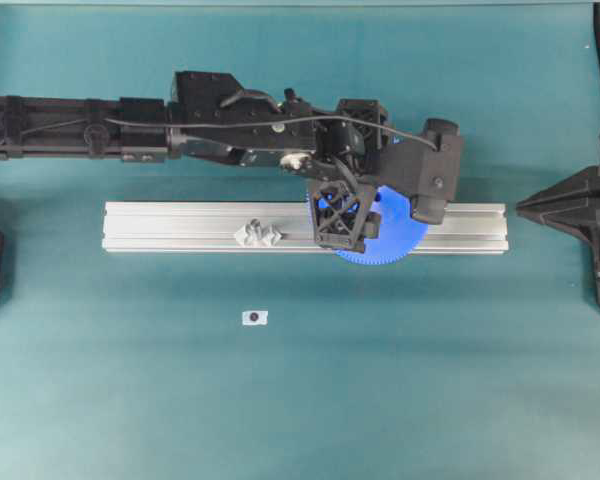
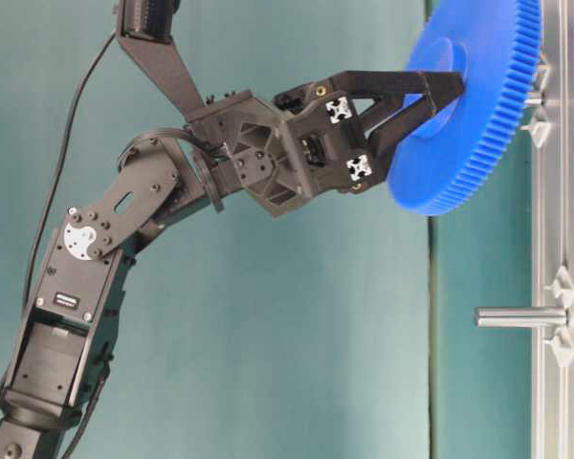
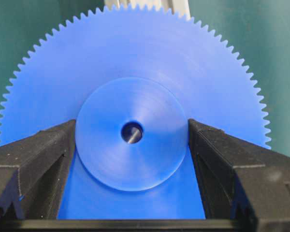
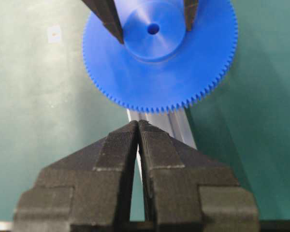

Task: Insert the large gear onto the shaft.
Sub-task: 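Carry the gear over the rail toward the right metal shaft, then align the gear's center hole above the right shaft with the left gripper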

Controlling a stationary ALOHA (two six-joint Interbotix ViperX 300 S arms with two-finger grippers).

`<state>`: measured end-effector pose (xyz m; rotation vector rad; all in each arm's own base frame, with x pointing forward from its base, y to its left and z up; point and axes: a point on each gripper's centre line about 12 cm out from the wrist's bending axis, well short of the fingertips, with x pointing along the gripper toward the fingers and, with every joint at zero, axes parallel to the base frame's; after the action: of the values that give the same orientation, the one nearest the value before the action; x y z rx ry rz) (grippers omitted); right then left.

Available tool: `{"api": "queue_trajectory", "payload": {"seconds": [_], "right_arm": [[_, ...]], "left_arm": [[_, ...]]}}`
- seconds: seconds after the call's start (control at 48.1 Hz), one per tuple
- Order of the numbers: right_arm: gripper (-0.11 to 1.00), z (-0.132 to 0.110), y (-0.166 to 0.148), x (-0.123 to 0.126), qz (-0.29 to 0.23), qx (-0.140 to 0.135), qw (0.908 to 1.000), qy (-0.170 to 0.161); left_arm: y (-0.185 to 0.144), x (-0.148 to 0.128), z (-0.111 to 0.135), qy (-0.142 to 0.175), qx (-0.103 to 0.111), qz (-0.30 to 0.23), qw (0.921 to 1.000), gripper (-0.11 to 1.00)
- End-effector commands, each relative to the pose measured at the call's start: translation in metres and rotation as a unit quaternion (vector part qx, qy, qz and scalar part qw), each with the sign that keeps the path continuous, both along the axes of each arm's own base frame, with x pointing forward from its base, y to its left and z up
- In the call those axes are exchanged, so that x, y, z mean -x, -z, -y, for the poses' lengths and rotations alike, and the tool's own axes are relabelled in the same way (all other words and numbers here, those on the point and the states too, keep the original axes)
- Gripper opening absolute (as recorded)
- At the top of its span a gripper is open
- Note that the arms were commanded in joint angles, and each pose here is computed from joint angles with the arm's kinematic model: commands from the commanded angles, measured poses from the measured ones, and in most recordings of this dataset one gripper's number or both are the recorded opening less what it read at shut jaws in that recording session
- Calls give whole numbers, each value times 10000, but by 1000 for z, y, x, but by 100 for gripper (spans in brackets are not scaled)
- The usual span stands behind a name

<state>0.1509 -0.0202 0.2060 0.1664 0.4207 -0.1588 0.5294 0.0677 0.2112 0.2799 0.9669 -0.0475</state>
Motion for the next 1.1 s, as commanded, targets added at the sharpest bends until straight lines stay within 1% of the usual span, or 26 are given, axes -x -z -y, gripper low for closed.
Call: {"api": "queue_trajectory", "payload": {"seconds": [0.0,0.125,0.27,0.395,0.602,0.686,0.893,1.08], "right_arm": [[13,0,-4,-2,68,-48,10000,30],[13,0,-3,-2,52,-42,10000,29],[13,1,-3,-2,60,-41,10000,37],[14,1,-3,-1,52,-42,10000,45],[13,1,-3,-1,75,-39,10000,45],[13,1,-3,-1,83,-38,9999,45],[13,1,-3,-1,83,-38,9999,45],[13,1,-3,-1,83,-38,9999,52]], "left_arm": [[-47,-5,-10,-76,-92,537,9985,78],[-65,-6,-9,-67,-92,537,9985,78],[-72,-7,-8,-64,-84,476,9988,78],[-66,-6,-8,-71,-65,363,9993,78],[-60,-6,10,62,-20,184,9998,78],[-58,-6,13,68,2,148,9999,78],[-44,-2,13,61,30,-3,10000,78],[-25,0,6,-6,46,-140,9999,78]]}}
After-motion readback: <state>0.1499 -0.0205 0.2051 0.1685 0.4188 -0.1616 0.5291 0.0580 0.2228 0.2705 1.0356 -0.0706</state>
